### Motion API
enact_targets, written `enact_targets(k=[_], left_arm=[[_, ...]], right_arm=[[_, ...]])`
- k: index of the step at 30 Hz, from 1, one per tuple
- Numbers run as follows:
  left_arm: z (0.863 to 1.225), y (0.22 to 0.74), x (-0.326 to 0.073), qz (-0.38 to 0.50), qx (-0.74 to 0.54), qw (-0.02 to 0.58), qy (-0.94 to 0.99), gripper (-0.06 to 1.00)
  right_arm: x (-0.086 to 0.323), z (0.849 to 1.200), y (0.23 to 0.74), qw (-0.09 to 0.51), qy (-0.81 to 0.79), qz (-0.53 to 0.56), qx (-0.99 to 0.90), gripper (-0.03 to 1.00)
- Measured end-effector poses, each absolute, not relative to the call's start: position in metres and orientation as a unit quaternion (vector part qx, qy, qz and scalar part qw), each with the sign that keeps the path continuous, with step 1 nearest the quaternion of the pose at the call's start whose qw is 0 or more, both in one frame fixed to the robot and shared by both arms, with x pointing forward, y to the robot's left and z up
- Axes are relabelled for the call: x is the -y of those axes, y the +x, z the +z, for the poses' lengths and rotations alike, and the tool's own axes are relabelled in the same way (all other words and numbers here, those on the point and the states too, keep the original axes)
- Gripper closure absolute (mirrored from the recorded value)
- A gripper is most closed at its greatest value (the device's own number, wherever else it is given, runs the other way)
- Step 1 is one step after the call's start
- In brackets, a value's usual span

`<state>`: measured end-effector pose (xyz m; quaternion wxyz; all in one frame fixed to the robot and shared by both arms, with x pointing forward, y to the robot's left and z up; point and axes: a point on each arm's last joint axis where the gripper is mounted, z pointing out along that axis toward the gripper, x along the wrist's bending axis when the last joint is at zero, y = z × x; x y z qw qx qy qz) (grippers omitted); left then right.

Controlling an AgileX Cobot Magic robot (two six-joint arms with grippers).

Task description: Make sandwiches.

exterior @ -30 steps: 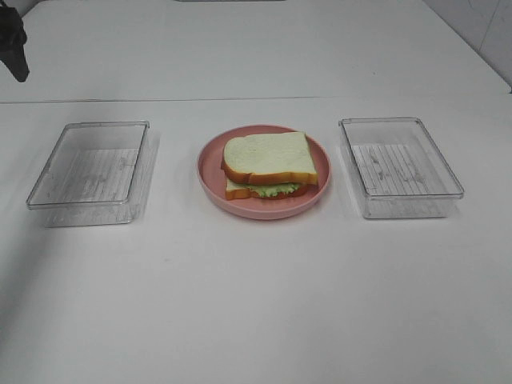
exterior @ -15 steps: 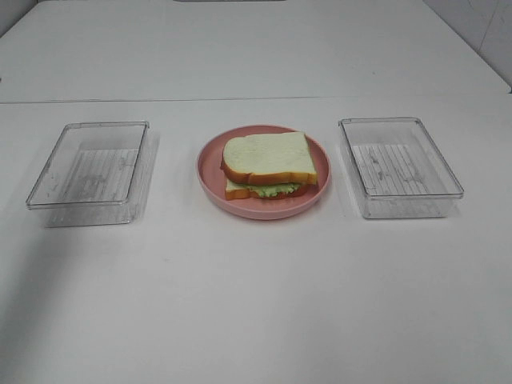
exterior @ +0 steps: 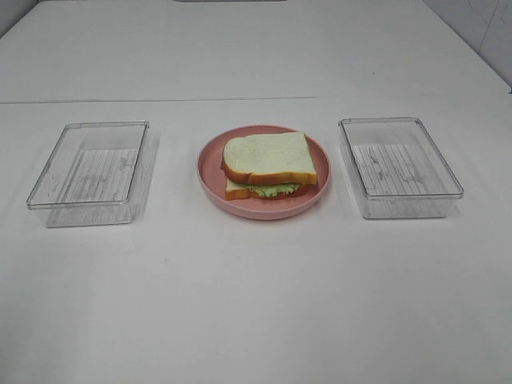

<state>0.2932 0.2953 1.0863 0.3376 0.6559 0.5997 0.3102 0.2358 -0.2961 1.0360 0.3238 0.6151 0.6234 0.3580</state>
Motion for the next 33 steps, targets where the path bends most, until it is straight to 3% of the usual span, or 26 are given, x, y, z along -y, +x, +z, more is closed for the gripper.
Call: enact_targets(k=[4,9,33], left_arm=[[1.076,0.241,-0.296,0.336,-0.582,0.363,0.646,-0.04],[1.069,0.219,-0.296,0.358,-0.568,0.385,0.633,-0.04],[1.055,0.230,-0.294,0.345,-0.574,0.393,0.630,-0.04]], right_arm=[[0.296,1.036,0.236,0.324,0.615,0.358,-0.623,0.01],[0.296,1.036,0.236,0.324,0.615,0.358,-0.623,0.01],[0.295,1.036,0.236,0.321,0.615,0.361,-0.624,0.01]])
